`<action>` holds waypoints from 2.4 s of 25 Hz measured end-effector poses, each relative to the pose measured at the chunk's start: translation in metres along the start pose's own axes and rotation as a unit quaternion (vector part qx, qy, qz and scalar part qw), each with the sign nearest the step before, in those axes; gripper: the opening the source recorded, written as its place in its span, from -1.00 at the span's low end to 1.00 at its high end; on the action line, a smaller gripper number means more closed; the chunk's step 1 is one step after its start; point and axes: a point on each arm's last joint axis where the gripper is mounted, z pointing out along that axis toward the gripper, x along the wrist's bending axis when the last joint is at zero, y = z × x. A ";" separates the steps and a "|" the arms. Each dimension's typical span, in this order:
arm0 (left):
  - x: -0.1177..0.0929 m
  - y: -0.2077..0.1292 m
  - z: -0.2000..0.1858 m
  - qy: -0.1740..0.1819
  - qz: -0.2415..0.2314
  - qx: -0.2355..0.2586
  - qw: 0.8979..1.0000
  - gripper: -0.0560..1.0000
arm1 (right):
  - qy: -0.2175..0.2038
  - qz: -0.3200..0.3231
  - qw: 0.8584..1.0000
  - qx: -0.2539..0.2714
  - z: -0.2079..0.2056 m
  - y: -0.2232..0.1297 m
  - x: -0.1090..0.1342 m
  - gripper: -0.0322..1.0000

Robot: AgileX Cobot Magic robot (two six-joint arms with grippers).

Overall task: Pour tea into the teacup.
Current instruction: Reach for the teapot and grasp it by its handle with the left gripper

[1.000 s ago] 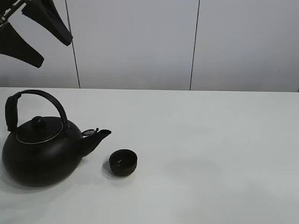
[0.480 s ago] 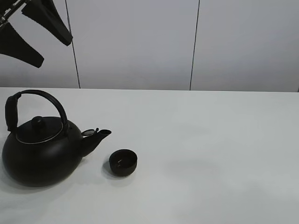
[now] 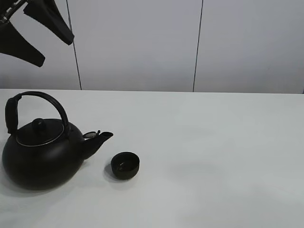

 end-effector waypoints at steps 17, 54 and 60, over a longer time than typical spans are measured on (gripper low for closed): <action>-0.004 0.015 -0.012 0.014 0.035 -0.101 0.994 0.02 | 0.000 0.000 1.000 0.000 0.000 0.000 0.000 -0.13; -0.017 -0.132 -0.062 0.144 0.311 -0.355 0.870 0.01 | 0.000 0.001 1.000 0.000 0.000 0.000 0.000 -0.13; 0.005 -0.149 -0.043 0.148 0.366 -0.348 0.850 0.01 | 0.000 0.001 1.000 0.000 0.000 0.000 0.000 -0.13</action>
